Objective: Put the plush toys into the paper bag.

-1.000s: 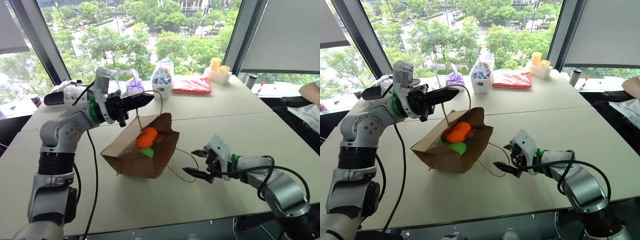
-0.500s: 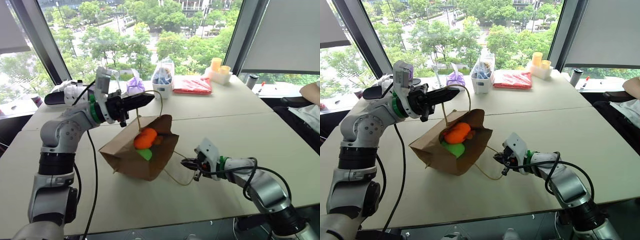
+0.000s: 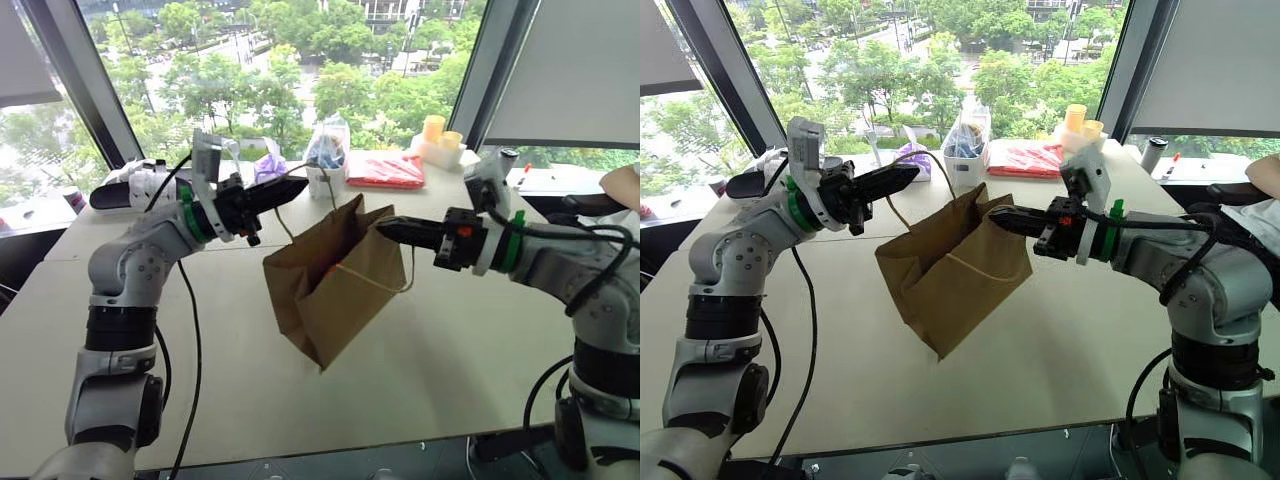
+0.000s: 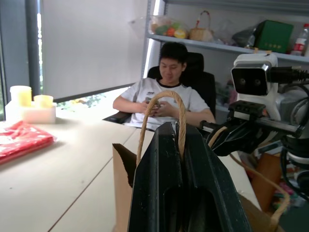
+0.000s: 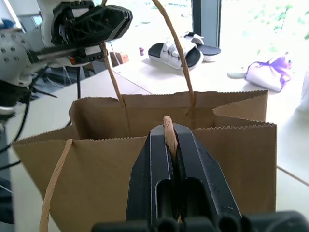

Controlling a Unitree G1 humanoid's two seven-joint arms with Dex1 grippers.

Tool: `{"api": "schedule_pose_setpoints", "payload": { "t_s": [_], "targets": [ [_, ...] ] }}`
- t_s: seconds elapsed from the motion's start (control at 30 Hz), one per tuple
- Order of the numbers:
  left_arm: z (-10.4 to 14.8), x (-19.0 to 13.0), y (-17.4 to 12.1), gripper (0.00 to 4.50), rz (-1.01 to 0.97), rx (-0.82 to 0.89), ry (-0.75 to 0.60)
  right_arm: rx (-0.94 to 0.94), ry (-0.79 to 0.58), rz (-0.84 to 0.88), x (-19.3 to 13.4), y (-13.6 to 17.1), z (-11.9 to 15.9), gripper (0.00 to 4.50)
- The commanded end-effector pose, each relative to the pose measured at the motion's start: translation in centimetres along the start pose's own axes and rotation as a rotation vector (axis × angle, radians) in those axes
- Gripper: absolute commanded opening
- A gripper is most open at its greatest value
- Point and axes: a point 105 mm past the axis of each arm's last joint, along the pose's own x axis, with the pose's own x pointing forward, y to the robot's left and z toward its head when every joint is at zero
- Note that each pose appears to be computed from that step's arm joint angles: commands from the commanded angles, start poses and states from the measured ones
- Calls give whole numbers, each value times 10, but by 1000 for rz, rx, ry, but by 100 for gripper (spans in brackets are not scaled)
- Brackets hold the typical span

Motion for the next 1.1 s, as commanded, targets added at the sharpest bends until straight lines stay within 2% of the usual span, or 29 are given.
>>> {"api": "schedule_pose_setpoints", "payload": {
  "t_s": [0.03,0.17,0.3,0.33,0.4,0.43,0.47,0.63,0.67,0.77,0.9,1.0,1.1],
  "targets": [
    [-22,-12,17,0,119,-1,31,5,18,-7,-1,-8,-2,4],
    [-55,-18,29,0,205,-39,95,4,103,-44,0,-17,-32,4],
    [-70,-17,21,0,166,-43,151,6,129,-36,-4,-13,-44,4],
    [-70,-17,20,26,157,-50,151,9,129,-33,-5,-12,-45,1],
    [-68,-16,19,86,151,-64,143,11,122,-30,-8,-11,-42,59],
    [-66,-16,18,148,146,-77,140,11,118,-31,-10,-11,-41,103],
    [-63,-15,16,185,132,-91,130,12,113,-32,-12,-11,-39,139],
    [-39,-12,3,430,63,-139,68,-22,97,-50,-20,-10,-26,396],
    [-37,-12,0,450,51,-145,67,-25,96,-49,-21,-10,-24,445],
    [-32,-17,-8,450,19,-178,78,-51,93,-43,-25,-6,-16,449],
    [-15,-46,-24,450,-37,-273,108,-101,-9,-46,-37,-1,21,449],
    [-2,-62,-19,450,17,-321,80,-108,-76,-73,-43,-4,40,449],
    [-5,-75,-14,450,84,-309,116,-74,-110,-136,-54,-16,42,449]
  ]
}}
